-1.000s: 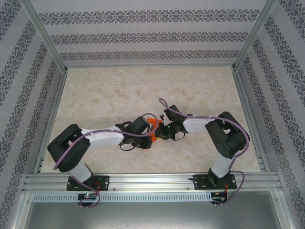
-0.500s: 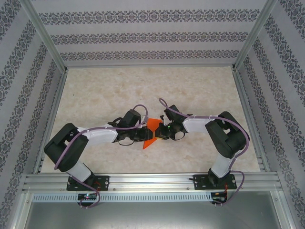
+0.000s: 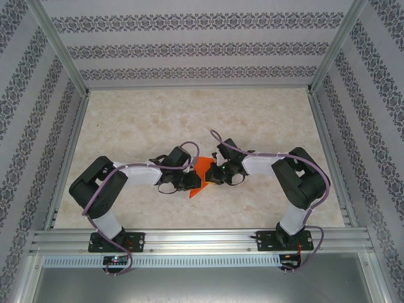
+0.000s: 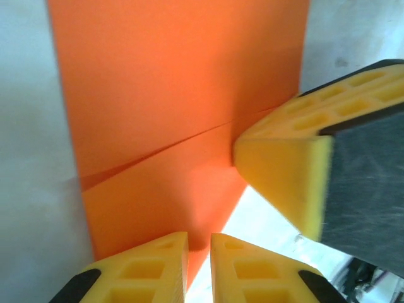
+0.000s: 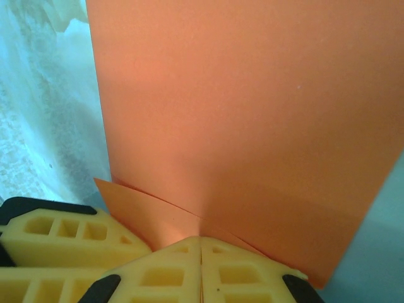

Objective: Fold a paper plane with a square sheet of paper (pick it up from the middle)
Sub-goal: Third fold the triangle at the center of the table.

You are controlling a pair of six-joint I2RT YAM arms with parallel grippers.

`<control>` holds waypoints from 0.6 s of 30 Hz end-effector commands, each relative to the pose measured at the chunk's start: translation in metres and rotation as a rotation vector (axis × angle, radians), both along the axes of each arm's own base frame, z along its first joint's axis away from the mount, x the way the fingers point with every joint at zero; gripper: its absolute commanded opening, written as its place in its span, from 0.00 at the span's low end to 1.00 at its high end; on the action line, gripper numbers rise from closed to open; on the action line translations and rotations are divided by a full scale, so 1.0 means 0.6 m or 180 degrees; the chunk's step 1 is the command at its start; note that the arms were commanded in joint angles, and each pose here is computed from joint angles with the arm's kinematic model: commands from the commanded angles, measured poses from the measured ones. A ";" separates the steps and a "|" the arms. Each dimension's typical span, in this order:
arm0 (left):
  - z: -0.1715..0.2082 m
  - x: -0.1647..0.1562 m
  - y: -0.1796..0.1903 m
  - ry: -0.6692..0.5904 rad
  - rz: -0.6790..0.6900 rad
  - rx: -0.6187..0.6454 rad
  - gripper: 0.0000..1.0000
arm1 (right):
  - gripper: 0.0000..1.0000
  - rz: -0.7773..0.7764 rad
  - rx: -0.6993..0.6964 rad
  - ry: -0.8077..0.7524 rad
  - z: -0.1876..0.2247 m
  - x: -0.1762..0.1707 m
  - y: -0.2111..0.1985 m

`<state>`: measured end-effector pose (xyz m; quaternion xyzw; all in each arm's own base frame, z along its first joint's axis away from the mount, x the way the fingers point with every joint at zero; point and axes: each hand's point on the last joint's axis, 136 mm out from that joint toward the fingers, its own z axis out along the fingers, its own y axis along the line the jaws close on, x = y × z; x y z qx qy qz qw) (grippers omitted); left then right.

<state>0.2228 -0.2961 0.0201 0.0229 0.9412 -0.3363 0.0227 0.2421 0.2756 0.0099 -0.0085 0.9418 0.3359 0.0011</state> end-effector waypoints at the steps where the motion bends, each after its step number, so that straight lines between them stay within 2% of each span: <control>1: -0.023 -0.004 0.031 -0.0024 -0.0095 0.0405 0.18 | 0.08 -0.0062 -0.0630 0.0180 -0.070 -0.027 -0.053; 9: 0.019 0.015 0.027 -0.0312 -0.0250 0.0433 0.20 | 0.08 -0.0063 -0.0638 0.0194 -0.072 -0.028 -0.053; 14: 0.068 0.013 0.010 -0.0413 -0.0259 0.0188 0.24 | 0.08 -0.0068 -0.0632 0.0189 -0.070 -0.027 -0.052; 18: 0.082 -0.005 -0.010 -0.0322 -0.0336 0.0012 0.25 | 0.08 -0.0074 -0.0634 0.0194 -0.071 -0.027 -0.052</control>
